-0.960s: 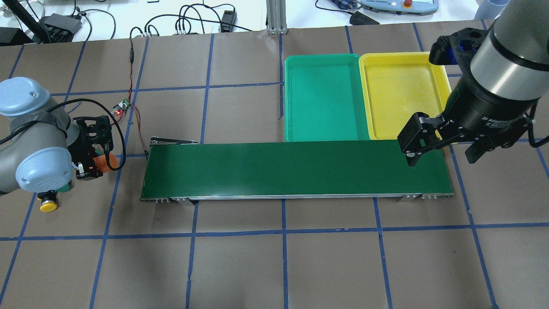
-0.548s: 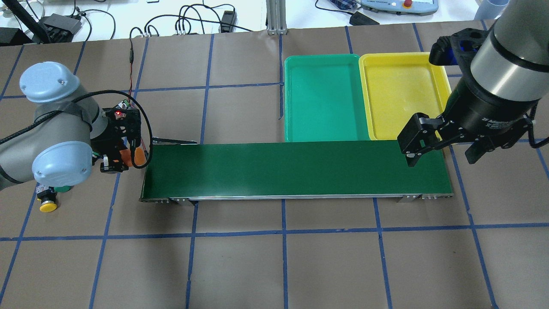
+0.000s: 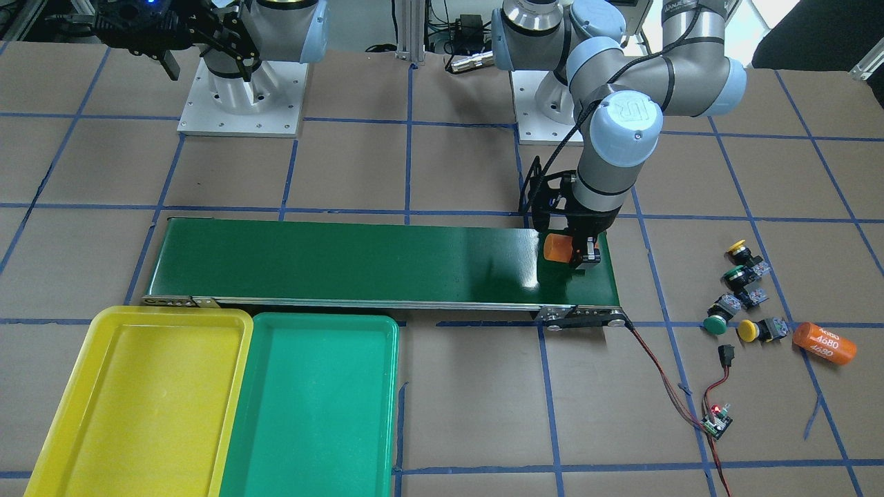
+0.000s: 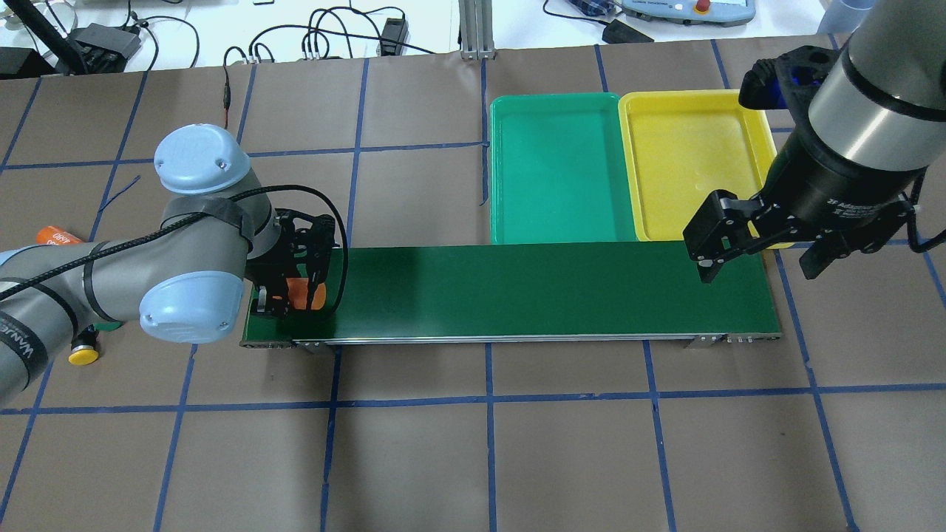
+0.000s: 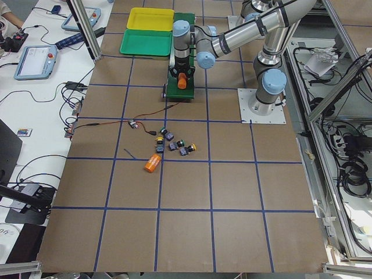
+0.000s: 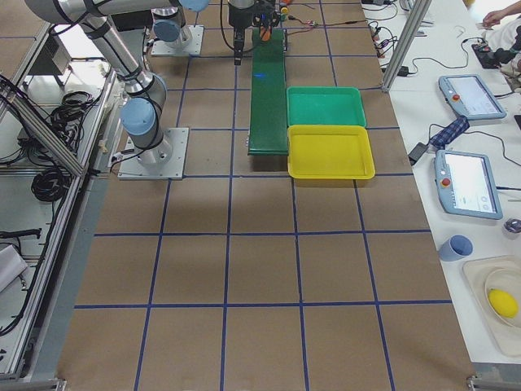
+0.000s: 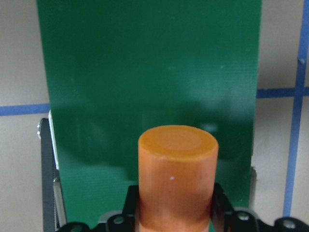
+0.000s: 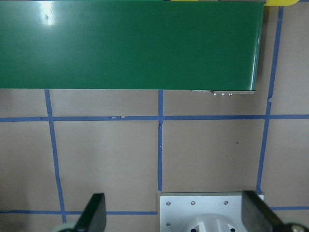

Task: Sort buttons by color to trays
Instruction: 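Place the orange cylinder on the conveyor belt with the left gripper, then return the left gripper to the pile and grasp a green button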

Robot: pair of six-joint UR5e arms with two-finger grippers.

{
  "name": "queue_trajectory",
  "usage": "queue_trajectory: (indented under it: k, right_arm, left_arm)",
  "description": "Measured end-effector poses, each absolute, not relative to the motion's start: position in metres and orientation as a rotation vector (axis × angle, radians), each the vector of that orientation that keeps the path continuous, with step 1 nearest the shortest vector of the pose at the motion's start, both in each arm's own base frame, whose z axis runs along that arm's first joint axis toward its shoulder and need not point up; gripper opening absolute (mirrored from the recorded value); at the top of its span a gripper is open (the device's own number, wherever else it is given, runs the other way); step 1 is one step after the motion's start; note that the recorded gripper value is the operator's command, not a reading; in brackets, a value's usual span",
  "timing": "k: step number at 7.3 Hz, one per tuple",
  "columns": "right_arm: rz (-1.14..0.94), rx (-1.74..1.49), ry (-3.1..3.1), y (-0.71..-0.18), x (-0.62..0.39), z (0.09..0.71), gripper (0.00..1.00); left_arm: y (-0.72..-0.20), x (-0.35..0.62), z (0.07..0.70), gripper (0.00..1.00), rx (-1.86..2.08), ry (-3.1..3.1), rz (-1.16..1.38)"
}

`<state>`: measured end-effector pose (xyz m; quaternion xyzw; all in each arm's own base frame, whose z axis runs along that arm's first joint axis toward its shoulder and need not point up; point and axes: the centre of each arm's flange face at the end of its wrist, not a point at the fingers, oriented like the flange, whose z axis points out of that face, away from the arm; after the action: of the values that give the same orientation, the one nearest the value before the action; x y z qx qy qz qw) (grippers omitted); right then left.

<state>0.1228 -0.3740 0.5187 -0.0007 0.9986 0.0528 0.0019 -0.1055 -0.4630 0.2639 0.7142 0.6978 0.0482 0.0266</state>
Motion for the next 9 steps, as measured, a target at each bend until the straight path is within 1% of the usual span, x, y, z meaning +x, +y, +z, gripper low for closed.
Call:
queue_trajectory:
  k: [2,3,5,7,9]
  right_arm:
    - [0.165,0.001,3.133,-0.375,0.122,0.518,1.00]
    - [0.165,0.002,3.133,-0.375,0.122,0.518,1.00]
    - [0.160,0.007,3.135,-0.375,0.121,0.520,1.00]
    - [0.160,0.009,3.135,-0.374,0.121,0.520,1.00]
    - [0.159,0.008,3.136,-0.374,0.121,0.520,1.00]
  left_arm:
    - [-0.467,-0.088,0.278,1.00,2.136,2.193,0.115]
    - [-0.473,-0.059,0.288,1.00,2.051,2.252,0.092]
    - [-0.481,0.033,0.298,1.00,1.816,2.442,0.058]
    - [-0.491,0.097,0.294,1.00,1.587,2.609,0.002]
    - [-0.513,0.132,0.273,1.00,1.407,2.693,-0.033]
